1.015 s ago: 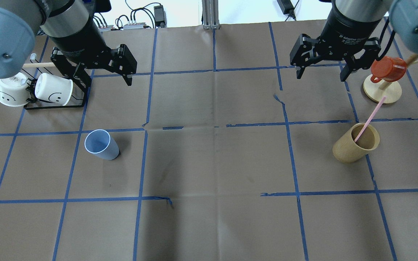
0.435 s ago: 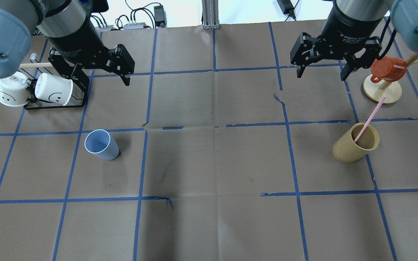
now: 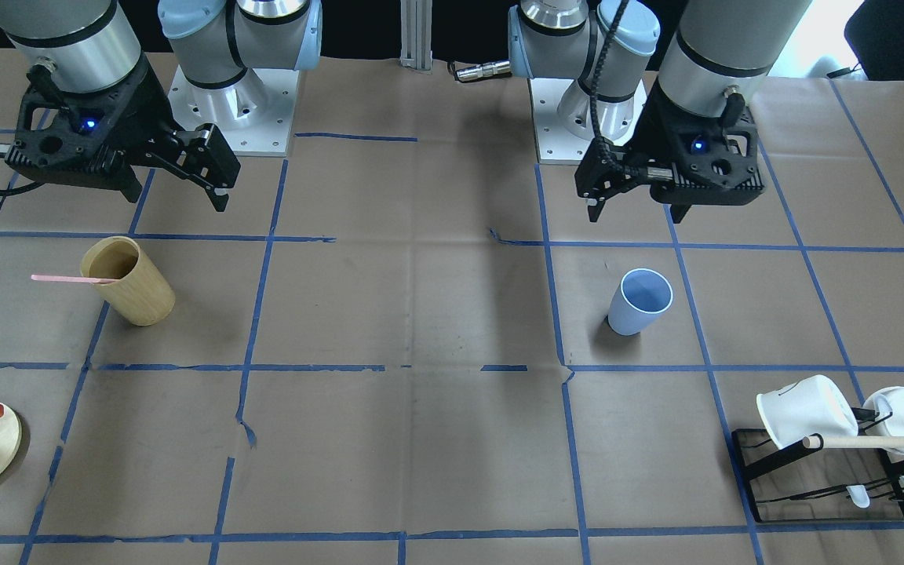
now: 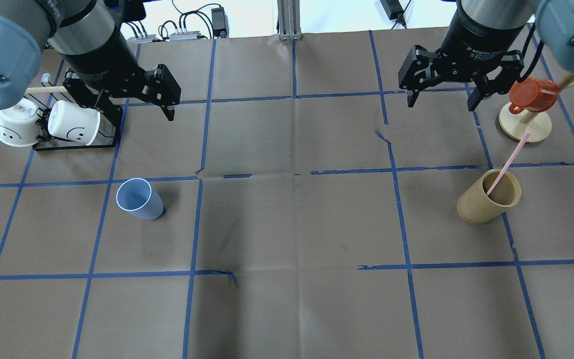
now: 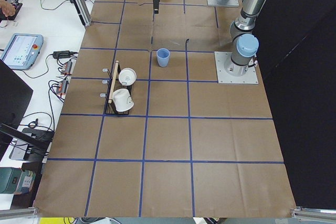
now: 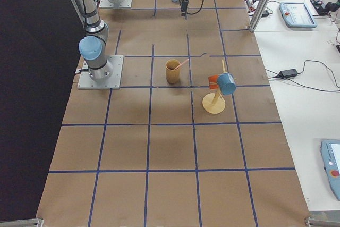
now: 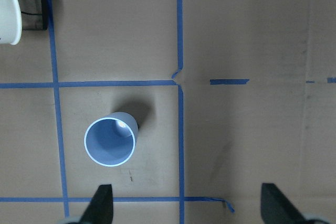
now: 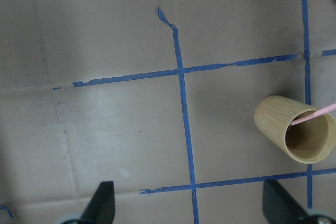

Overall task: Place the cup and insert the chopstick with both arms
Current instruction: 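Move the left gripper down toward the light blue cup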

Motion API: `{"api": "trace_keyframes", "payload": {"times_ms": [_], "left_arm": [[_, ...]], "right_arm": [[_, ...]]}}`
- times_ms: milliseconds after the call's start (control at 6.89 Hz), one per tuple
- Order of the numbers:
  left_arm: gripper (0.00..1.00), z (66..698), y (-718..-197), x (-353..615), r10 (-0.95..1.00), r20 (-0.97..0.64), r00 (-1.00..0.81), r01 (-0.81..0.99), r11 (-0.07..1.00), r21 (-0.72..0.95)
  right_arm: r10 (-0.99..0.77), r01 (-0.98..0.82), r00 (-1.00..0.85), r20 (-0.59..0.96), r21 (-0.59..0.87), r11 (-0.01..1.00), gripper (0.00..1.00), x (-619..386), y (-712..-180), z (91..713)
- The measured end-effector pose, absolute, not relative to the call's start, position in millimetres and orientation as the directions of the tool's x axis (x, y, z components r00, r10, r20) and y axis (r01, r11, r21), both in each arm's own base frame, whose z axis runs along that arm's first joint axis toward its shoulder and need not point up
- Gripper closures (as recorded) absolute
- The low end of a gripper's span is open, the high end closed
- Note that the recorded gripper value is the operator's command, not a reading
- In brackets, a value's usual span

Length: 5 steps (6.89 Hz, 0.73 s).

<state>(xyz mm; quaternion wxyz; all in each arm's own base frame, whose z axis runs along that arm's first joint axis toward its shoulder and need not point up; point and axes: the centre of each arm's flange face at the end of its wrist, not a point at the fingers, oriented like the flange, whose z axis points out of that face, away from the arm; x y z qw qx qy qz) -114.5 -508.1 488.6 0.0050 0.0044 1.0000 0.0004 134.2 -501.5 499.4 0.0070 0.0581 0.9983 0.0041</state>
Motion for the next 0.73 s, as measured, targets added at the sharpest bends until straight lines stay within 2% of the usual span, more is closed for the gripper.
{"api": "trace_keyframes", "payload": {"times_ms": [725], "left_arm": [[0.0,430,-502,1,0.031,0.008,-0.999,0.032,0.997,0.07]], "right_arm": [[0.116,0.116,-0.993,-0.012,0.023,0.993,0.01,134,-504,493]]}}
